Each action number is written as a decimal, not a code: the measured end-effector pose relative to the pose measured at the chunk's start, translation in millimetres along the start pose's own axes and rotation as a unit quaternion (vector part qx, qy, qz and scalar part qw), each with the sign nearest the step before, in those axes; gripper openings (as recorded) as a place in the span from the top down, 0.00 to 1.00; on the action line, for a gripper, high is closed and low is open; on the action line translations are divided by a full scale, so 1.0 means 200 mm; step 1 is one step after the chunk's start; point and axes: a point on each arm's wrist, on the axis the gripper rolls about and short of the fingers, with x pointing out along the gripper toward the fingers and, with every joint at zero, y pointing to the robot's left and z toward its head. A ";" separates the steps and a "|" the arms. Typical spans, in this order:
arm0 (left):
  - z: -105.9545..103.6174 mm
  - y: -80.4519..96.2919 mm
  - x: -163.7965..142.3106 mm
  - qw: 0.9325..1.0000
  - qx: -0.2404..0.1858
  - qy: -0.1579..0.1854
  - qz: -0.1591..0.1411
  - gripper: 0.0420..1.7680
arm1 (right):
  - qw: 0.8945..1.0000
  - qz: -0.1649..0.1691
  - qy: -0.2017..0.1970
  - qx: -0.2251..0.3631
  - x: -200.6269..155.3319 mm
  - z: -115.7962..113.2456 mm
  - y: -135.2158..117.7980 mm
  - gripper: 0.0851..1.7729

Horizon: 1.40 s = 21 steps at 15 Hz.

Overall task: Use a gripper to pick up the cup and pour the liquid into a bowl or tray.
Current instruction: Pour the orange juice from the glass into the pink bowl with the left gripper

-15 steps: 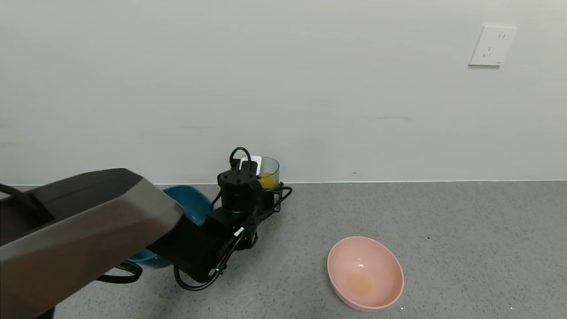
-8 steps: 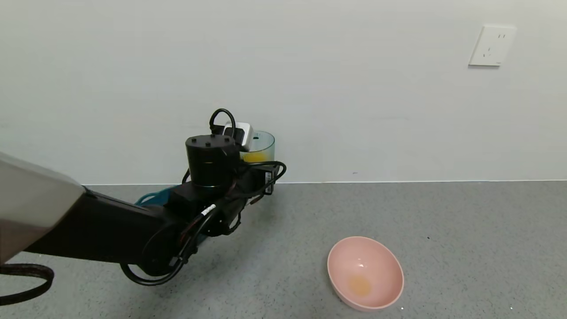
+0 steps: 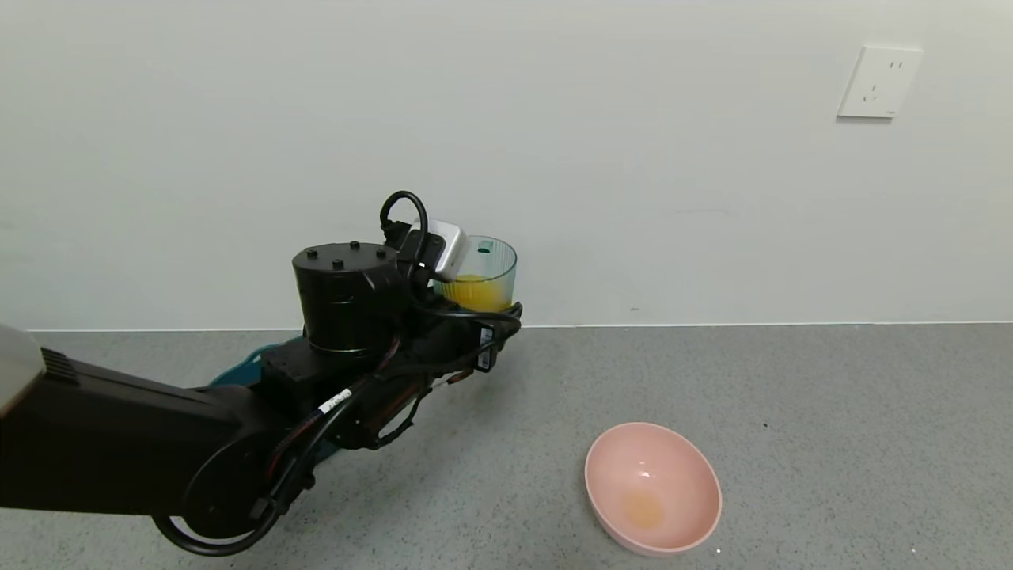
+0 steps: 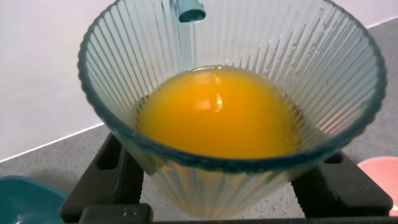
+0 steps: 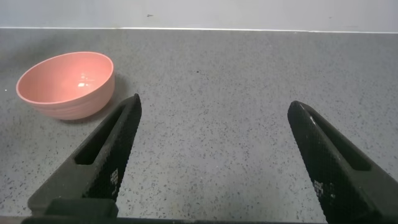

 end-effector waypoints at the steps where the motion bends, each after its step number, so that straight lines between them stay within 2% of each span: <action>1: -0.01 -0.01 -0.01 1.000 0.004 0.001 -0.014 0.26 | 1.000 0.000 0.000 0.000 0.00 0.00 0.00 0.04; 10: -0.13 -0.13 -0.04 0.995 0.060 0.029 -0.068 0.26 | 1.000 0.000 0.000 0.000 0.00 0.00 0.00 0.04; 15: -0.20 -0.18 -0.01 0.991 0.113 0.013 -0.075 0.26 | 1.000 0.000 0.000 0.000 0.00 0.00 0.00 0.04; 21: -0.28 -0.24 0.02 0.984 0.154 0.031 -0.090 0.26 | 1.000 0.000 0.000 0.000 0.00 0.00 0.00 0.04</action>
